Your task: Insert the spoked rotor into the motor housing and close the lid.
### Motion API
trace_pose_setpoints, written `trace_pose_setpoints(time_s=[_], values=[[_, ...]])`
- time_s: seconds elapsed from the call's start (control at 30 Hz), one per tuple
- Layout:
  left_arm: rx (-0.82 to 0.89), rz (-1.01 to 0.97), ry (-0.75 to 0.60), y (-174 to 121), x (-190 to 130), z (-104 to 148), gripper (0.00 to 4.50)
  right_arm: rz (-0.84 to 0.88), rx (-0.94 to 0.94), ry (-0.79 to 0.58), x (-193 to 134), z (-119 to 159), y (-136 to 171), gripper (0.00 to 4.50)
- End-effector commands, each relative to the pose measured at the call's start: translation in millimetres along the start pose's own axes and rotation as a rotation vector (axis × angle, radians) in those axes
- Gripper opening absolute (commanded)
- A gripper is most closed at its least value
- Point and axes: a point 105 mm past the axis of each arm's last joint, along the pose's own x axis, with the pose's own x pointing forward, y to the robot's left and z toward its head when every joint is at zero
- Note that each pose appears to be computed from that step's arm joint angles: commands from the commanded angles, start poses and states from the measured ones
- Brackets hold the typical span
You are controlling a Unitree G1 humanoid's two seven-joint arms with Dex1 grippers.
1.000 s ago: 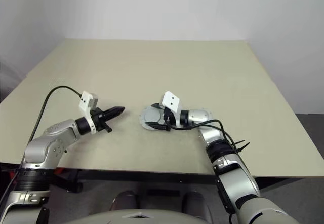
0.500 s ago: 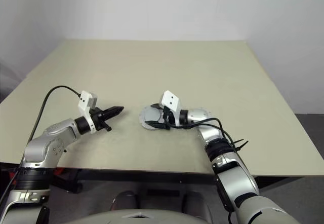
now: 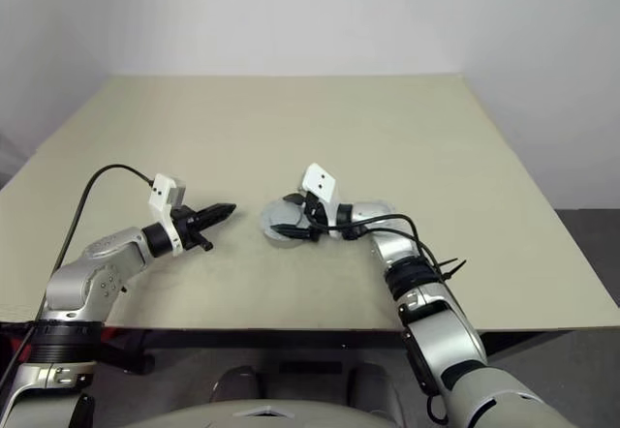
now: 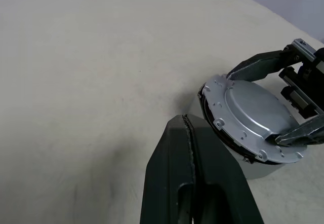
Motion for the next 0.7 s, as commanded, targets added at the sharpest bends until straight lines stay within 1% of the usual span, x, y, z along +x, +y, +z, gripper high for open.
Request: trace_pose_setpoints(time_s=[0.03, 0.27, 0.37, 0.7], values=[[0.019, 0.004, -0.037, 0, -4, 12, 0.0, -0.014, -0.053, -0.063, 2, 22, -6, 3.19], [-0.001, 0.0, -0.035, -3, -3, 15, 0.0, -0.022, -0.061, -0.029, 4, 10, -4, 3.19], [-0.007, 0.001, -0.028, -4, -2, 15, 0.0, -0.021, -0.059, -0.002, 3, 0, -2, 3.19], [-0.016, 0.016, -0.015, -2, -3, 16, 0.0, -0.004, -0.034, 0.05, -6, -16, 0, 3.19]])
